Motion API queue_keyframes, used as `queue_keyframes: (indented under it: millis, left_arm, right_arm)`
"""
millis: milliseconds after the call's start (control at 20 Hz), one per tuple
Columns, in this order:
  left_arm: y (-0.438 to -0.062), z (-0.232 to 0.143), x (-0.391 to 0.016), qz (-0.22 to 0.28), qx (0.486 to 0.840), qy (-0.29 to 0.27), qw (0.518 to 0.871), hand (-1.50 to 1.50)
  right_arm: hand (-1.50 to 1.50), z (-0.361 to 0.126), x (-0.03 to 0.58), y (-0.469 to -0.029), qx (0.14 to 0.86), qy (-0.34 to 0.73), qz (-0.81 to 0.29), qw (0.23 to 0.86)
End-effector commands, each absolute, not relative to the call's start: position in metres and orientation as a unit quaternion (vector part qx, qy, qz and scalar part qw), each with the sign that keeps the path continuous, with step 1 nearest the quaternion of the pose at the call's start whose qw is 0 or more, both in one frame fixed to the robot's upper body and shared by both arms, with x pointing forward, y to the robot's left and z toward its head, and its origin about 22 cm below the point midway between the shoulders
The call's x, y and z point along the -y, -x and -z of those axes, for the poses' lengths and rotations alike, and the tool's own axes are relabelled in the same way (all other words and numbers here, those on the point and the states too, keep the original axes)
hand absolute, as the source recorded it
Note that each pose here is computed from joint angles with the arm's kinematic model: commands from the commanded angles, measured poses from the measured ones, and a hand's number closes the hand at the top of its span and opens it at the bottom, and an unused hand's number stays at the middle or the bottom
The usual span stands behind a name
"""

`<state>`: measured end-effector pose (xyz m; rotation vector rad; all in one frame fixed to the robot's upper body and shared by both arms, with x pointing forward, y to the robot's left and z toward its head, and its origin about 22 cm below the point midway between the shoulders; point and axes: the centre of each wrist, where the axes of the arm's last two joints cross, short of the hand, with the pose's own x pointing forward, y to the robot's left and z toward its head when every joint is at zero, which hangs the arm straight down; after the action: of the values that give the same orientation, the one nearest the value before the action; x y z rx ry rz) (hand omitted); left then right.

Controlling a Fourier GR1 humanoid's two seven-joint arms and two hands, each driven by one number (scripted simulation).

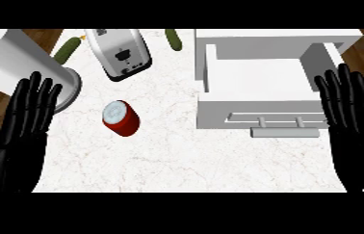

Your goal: Pick up the can, place it into the drawer and close the drawer

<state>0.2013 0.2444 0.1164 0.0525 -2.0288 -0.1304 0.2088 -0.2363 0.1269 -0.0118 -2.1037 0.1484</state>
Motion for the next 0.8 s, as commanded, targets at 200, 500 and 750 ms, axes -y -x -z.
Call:
queue_keyframes:
  millis: [200,500,750]
  left_arm:
    - [-0.23,-0.128,-0.226,-0.003,0.86,-0.088,0.503,-1.5]
    - [-0.217,-0.111,-0.214,-0.06,0.744,-0.149,0.648,-1.5]
    - [-0.199,-0.148,-0.206,-0.062,0.739,-0.151,0.654,-1.5]
  right_arm:
    - [-1.5,-0.12,0.218,-0.214,0.86,-0.012,-0.053,0.508]
    - [-1.5,-0.099,0.264,-0.19,0.774,0.088,0.043,0.626]
    - [-1.5,-0.102,0.285,-0.18,0.776,0.095,0.046,0.621]
